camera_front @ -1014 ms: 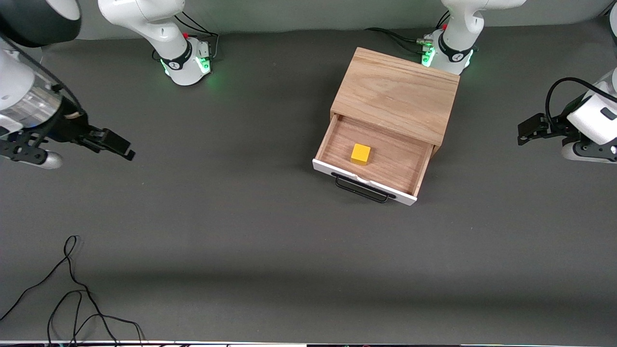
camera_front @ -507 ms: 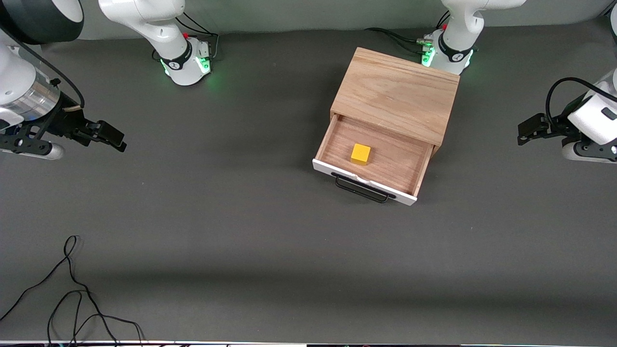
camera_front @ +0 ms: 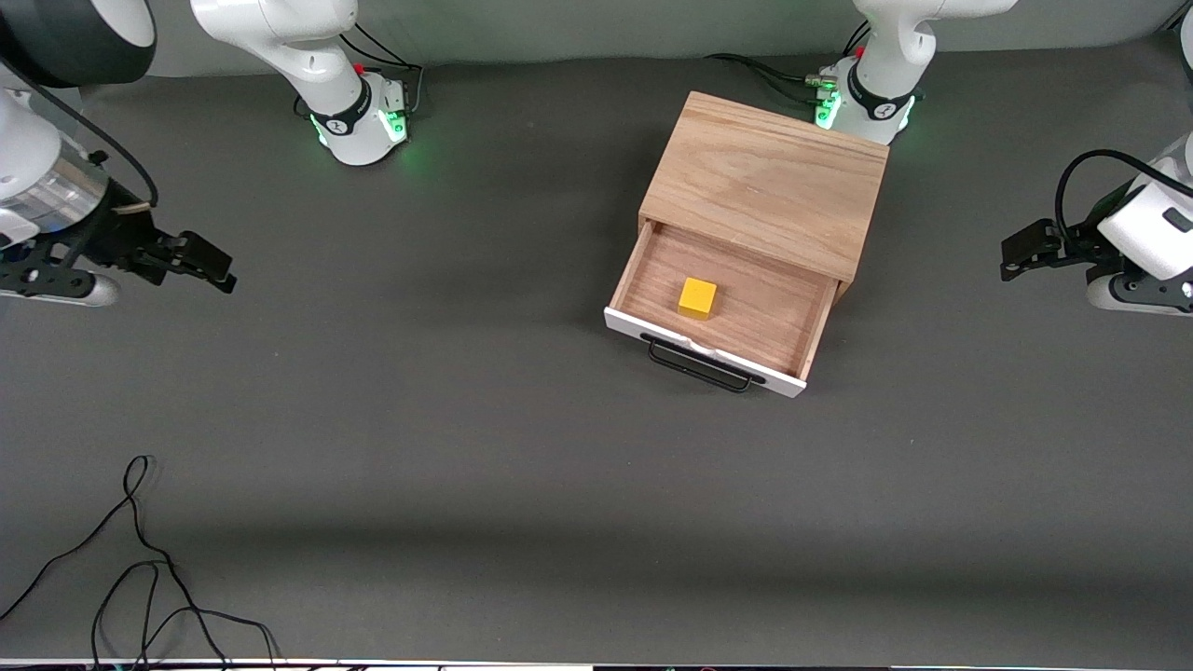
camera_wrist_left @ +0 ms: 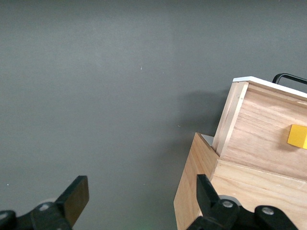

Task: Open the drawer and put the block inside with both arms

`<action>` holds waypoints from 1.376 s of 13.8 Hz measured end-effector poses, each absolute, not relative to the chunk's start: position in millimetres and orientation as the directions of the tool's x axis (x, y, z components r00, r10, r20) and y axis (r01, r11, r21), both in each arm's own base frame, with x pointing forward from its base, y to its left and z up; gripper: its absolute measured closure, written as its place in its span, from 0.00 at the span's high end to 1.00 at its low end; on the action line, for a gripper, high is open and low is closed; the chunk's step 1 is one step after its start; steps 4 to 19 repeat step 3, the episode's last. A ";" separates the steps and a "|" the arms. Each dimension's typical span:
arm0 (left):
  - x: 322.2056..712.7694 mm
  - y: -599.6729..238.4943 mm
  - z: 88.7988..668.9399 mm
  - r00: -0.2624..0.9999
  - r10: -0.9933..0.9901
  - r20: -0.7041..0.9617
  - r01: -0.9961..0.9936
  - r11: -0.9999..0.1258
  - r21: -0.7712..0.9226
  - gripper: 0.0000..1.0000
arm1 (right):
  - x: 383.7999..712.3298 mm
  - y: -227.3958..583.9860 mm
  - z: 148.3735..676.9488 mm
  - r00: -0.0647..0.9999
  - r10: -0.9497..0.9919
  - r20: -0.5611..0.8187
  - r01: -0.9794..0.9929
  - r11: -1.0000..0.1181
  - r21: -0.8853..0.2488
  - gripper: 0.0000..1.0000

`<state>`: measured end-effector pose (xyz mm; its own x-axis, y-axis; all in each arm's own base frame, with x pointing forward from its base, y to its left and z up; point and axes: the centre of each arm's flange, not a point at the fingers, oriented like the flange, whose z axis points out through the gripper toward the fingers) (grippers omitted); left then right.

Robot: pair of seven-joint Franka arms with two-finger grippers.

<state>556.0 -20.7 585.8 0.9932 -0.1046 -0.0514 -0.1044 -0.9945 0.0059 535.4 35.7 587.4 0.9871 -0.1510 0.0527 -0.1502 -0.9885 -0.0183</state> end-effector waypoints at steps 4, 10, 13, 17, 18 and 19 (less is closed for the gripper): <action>556.0 -20.6 585.8 0.993 -0.104 -0.051 -0.104 -0.995 0.006 1.00 | 535.1 33.6 590.0 0.989 -0.135 0.060 -0.134 -0.991 -0.018 1.00; 556.0 -20.6 585.8 0.993 -0.104 -0.051 -0.104 -0.995 0.006 1.00 | 535.1 33.6 590.0 0.989 -0.135 0.060 -0.134 -0.991 -0.018 1.00; 556.0 -20.6 585.8 0.993 -0.104 -0.051 -0.104 -0.995 0.006 1.00 | 535.1 33.6 590.0 0.989 -0.135 0.060 -0.134 -0.991 -0.018 1.00; 556.0 -20.6 585.8 0.993 -0.104 -0.051 -0.104 -0.995 0.006 1.00 | 535.1 33.6 590.0 0.989 -0.135 0.060 -0.134 -0.991 -0.018 1.00; 556.0 -20.6 585.8 0.993 -0.104 -0.051 -0.104 -0.995 0.006 1.00 | 535.1 33.6 590.0 0.989 -0.135 0.060 -0.134 -0.991 -0.018 1.00; 556.0 -20.6 585.8 0.993 -0.104 -0.051 -0.104 -0.995 0.006 1.00 | 535.1 33.6 590.0 0.989 -0.135 0.060 -0.134 -0.991 -0.018 1.00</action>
